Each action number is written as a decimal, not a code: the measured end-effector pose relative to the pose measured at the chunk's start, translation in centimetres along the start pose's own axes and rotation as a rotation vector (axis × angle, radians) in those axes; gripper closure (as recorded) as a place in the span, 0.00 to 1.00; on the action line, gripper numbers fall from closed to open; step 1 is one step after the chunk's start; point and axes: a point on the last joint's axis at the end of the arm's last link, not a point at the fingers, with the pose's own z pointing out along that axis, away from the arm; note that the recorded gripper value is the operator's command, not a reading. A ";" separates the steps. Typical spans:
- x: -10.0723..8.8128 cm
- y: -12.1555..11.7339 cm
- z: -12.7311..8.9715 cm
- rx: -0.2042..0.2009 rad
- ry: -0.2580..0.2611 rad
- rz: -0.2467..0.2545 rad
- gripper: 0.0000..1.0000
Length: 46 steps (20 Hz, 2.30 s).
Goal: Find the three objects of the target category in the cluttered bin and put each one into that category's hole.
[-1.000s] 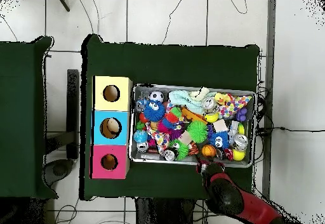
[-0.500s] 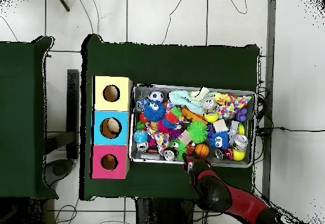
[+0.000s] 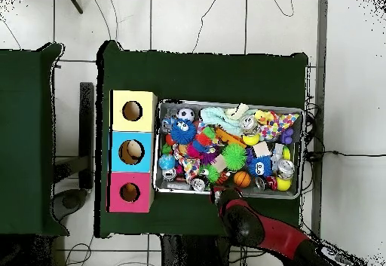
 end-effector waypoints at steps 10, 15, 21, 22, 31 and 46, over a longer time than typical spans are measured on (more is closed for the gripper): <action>-0.5 1.4 -0.8 0.210 0.061 -0.162 0.00; -0.7 0.1 -1.1 0.251 0.064 -0.174 0.00; -0.5 -1.5 -1.6 0.281 0.068 -0.159 1.00; -0.5 -1.6 -1.6 0.282 0.069 -0.157 1.00; -0.1 -3.7 -2.2 0.293 0.028 -0.146 1.00; -1.5 -5.3 -4.4 0.190 -0.082 -0.101 1.00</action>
